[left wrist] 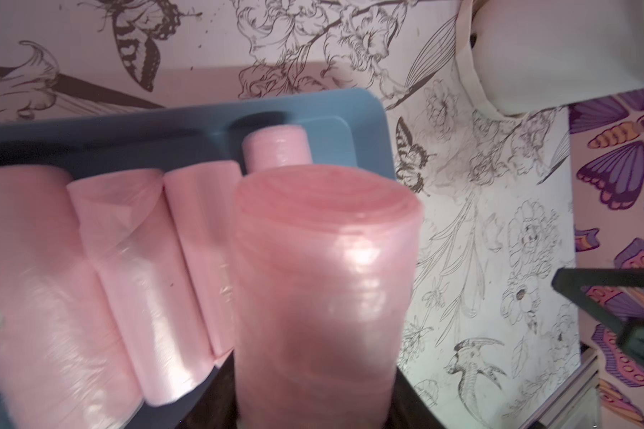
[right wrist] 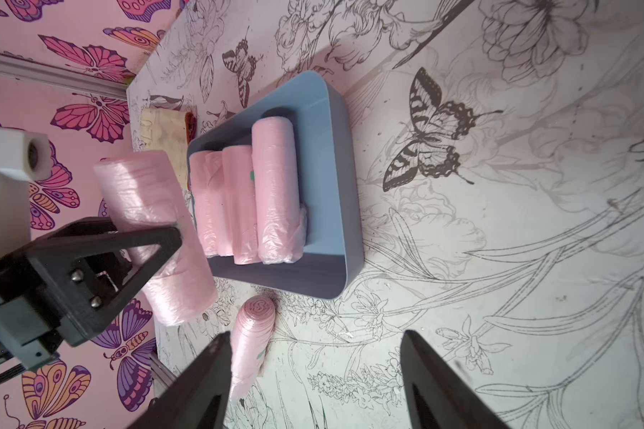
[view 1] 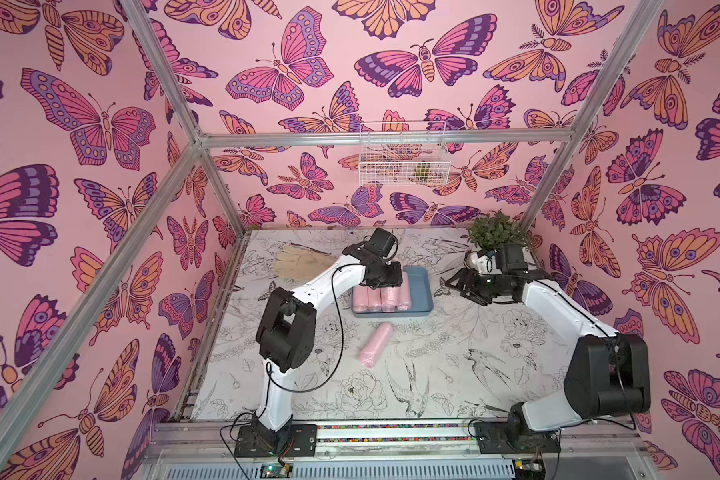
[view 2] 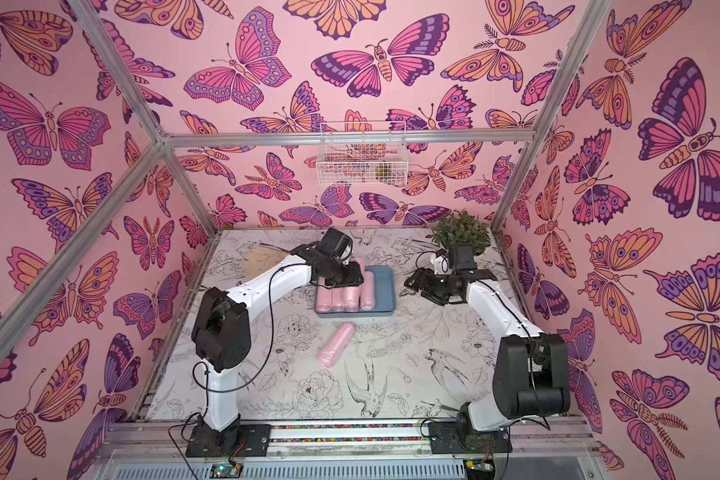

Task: Put the roll of trash bags into the storage box
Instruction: Pick up the roll of trash bags from the center of the board, then place the roll of trash bags in the storage box.

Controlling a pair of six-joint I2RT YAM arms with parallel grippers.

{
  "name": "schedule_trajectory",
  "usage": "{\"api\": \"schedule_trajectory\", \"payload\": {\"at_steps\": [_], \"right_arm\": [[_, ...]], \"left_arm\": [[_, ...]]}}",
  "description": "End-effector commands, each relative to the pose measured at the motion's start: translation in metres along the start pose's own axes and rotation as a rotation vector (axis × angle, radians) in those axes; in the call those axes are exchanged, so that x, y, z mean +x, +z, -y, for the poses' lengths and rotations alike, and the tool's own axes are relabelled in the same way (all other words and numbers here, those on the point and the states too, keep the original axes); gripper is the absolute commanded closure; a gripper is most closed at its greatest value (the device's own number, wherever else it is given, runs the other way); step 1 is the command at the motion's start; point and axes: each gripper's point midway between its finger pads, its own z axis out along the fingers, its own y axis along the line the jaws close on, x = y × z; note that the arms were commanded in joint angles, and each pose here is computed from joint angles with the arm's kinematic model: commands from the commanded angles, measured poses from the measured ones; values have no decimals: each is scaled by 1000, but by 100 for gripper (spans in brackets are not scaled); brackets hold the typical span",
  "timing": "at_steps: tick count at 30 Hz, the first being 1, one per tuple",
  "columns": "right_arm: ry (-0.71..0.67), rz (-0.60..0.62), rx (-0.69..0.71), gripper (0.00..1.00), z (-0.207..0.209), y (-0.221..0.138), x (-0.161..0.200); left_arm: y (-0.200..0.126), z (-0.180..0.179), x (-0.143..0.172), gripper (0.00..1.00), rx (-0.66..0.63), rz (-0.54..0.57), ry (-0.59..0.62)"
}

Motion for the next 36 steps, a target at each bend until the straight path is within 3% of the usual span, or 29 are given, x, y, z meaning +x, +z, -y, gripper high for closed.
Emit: {"api": "schedule_trajectory", "payload": {"at_steps": [1,14,25,36], "right_arm": [[13,9,1,25,3,-3,1],[22,3,1,25,6,-3,5],[28,4,8,25,10,-5,6],[36,-1,13,25,14,-5,8]], "left_arm": [[10,24,-15,53,95,16,-60],[63,59,-19,50,206,-57,-178],[96,48,-7,46,172,-105,-281],[114,48,-1,44,163,-124,-307]]}}
